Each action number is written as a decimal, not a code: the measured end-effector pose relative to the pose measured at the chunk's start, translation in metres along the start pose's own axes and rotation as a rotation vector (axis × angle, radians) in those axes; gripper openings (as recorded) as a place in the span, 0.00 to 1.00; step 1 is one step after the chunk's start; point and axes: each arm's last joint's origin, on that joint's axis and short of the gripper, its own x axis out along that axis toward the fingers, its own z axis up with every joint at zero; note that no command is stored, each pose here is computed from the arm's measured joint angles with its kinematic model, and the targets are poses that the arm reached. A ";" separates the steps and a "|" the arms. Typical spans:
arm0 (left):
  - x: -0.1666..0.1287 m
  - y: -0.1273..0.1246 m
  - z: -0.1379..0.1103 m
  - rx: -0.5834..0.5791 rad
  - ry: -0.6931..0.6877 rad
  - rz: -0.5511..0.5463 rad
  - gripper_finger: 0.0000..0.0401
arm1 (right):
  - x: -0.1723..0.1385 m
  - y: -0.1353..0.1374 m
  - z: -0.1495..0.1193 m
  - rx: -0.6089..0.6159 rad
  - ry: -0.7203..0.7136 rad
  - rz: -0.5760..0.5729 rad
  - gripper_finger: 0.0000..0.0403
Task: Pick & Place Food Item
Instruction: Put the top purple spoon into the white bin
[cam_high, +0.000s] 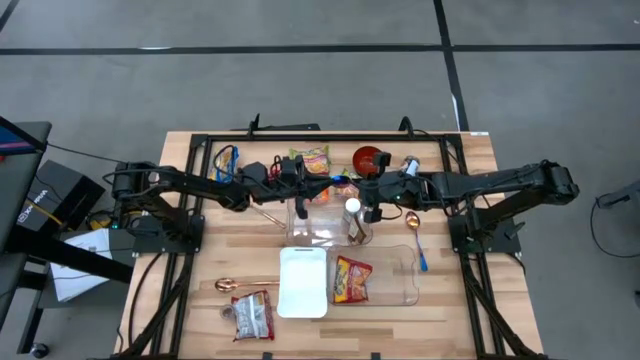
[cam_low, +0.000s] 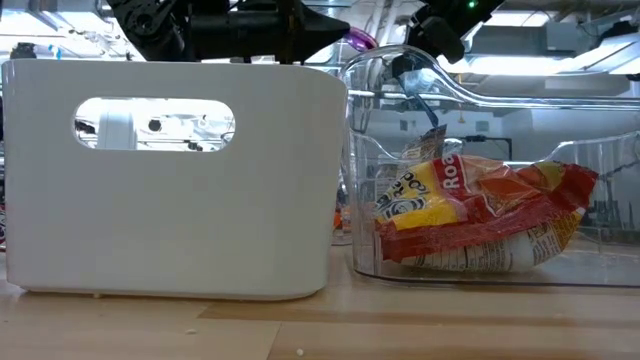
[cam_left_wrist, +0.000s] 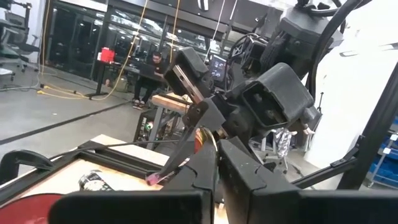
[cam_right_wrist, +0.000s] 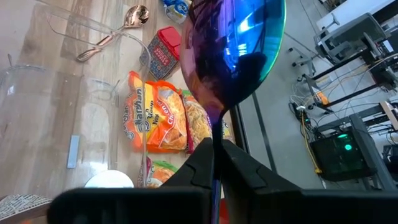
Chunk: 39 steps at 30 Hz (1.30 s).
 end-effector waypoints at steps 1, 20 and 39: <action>0.000 0.000 0.000 0.000 0.001 -0.001 0.01 | 0.000 0.000 0.000 -0.002 -0.001 0.001 0.04; -0.001 0.009 -0.003 0.014 0.061 -0.008 0.00 | -0.012 0.003 0.004 0.020 0.013 -0.125 0.57; -0.070 -0.016 0.024 0.173 0.161 -0.068 0.00 | -0.044 -0.008 -0.016 0.189 0.131 -0.236 0.55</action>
